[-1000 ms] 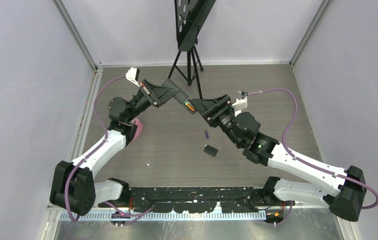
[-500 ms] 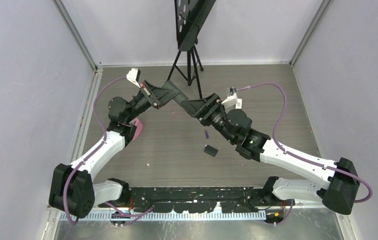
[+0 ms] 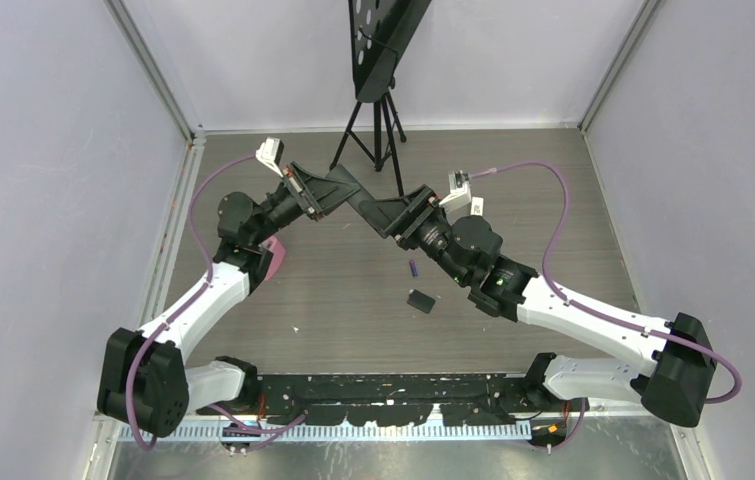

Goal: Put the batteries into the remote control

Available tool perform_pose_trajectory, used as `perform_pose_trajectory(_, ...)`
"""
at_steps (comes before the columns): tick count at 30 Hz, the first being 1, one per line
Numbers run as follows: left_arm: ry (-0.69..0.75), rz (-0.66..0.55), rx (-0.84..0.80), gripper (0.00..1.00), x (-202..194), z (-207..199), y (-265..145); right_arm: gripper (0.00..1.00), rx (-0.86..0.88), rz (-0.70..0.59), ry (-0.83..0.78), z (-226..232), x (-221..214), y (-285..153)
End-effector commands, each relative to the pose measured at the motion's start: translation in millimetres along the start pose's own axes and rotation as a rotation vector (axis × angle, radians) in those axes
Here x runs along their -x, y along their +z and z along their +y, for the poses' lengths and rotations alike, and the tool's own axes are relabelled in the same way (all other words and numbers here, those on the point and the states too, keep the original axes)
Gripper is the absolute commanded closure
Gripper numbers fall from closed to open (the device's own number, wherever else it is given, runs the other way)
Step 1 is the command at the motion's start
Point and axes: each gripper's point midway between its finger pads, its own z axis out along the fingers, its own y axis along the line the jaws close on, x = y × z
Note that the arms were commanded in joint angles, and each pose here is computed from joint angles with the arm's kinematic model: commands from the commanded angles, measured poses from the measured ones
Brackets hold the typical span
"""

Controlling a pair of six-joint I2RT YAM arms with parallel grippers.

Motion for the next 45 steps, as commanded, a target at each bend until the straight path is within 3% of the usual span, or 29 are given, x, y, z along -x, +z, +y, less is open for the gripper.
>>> perform_pose_trajectory(1,0.071,0.002,-0.07,1.0,5.1,-31.1,0.3,0.32,0.085,-0.035,0.0,30.0,13.1,3.1)
perform_pose_trajectory(14,0.074,-0.004,-0.067,1.0,5.7,-31.5,-0.4,0.51,0.086,-0.031,0.001,30.1,12.4,3.1)
perform_pose_trajectory(29,0.08,-0.037,-0.09,1.0,12.7,-45.8,-0.5,0.64,0.098,-0.024,0.014,30.7,10.3,3.0)
perform_pose_trajectory(37,-0.007,-0.067,-0.088,1.0,19.7,-47.5,2.2,0.79,0.151,0.007,-0.023,34.2,2.3,0.4)
perform_pose_trajectory(45,-0.051,-0.076,-0.096,1.0,24.0,-55.5,3.5,0.85,0.176,0.036,-0.054,22.2,-8.5,-9.5)
